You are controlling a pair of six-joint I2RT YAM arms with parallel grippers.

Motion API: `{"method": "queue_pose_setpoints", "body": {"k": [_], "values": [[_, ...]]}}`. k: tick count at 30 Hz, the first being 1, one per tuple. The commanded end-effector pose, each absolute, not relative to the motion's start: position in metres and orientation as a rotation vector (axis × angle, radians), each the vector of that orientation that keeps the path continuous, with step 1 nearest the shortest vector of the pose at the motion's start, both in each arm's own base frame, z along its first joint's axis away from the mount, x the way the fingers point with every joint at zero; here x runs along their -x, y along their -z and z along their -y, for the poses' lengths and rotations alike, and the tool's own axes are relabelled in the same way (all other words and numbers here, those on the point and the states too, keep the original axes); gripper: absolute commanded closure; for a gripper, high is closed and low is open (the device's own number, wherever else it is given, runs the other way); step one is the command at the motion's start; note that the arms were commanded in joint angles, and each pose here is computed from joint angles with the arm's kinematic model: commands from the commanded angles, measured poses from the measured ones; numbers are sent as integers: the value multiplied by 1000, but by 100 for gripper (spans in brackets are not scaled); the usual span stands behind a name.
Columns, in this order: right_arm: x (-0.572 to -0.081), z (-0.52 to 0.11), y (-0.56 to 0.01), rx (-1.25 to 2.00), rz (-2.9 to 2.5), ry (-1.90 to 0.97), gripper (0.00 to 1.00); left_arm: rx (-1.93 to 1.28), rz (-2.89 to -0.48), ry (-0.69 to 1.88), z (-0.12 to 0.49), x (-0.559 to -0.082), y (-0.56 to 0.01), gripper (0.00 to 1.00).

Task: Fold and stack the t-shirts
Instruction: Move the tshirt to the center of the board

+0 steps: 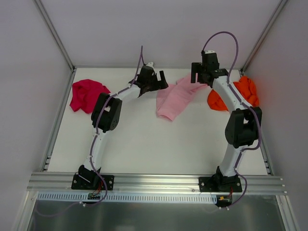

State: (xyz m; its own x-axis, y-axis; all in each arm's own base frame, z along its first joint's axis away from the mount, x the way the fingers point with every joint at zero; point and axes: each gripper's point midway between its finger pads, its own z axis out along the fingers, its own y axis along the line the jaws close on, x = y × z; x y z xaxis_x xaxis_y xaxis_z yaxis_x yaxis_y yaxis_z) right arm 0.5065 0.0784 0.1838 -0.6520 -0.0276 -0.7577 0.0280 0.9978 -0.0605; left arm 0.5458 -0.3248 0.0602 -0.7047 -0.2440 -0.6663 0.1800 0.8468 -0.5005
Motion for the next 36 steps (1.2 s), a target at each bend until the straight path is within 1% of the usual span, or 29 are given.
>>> {"method": "queue_pose_setpoints", "body": {"k": [1,7,16,20,25,36], "values": [[-501,-83,-234,-1,-2165,26,11,9,-2199,796,334,-559,-91,1],[-495,-81,-248,-4,-2132,16,11,43,-2224,889,332,-569,-83,1],[-495,-86,-247,3,-2121,-13,11,112,-2307,787,319,-569,-60,1],[-495,-89,-247,-2,-2118,-32,11,108,-2338,829,322,-563,-52,1],[-495,-92,-251,2,-2110,-48,11,57,-2364,953,335,-548,-50,1],[-491,-92,-259,-3,-2096,-64,11,4,-2412,1060,343,-526,-37,1]]}}
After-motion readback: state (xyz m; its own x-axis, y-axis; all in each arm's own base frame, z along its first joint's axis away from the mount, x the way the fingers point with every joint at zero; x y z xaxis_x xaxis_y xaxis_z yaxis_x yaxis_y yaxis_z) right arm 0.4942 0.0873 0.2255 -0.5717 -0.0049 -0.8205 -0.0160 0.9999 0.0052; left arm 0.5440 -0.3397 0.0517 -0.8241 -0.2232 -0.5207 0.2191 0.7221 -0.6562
